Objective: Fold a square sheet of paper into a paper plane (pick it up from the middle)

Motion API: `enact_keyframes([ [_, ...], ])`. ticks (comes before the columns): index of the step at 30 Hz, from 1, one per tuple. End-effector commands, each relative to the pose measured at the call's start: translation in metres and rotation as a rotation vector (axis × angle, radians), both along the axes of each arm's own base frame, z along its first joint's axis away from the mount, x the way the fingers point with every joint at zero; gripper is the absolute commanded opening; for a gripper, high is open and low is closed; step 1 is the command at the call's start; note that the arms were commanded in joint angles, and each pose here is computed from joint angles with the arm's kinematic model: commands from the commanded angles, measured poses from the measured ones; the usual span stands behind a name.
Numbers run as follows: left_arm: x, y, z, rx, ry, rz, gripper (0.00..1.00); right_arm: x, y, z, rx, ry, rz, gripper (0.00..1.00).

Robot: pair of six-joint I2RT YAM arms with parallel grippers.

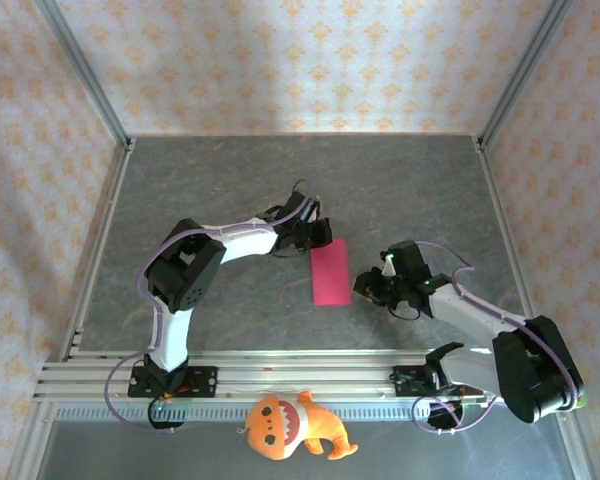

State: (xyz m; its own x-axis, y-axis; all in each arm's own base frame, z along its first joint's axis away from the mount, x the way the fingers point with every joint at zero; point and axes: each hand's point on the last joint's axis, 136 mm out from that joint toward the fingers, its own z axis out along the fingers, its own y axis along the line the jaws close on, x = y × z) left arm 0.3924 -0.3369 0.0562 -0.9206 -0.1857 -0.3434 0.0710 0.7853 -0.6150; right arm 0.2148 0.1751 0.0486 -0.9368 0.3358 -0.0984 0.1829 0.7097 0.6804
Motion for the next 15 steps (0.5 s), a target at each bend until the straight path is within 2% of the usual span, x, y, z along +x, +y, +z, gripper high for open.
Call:
enact_keyframes([
  [1,0.0,0.011,-0.008,0.024,-0.01,0.005,0.0,-0.003,0.003,-0.001,0.034,0.01,0.001,0.25],
  [9,-0.005,0.022,-0.035,0.037,0.032,0.004,0.0,-0.008,0.008,-0.003,0.059,0.036,0.005,0.28],
  [15,-0.016,0.03,-0.05,0.054,0.054,0.006,0.0,-0.012,0.016,-0.002,0.074,0.051,0.027,0.35],
])
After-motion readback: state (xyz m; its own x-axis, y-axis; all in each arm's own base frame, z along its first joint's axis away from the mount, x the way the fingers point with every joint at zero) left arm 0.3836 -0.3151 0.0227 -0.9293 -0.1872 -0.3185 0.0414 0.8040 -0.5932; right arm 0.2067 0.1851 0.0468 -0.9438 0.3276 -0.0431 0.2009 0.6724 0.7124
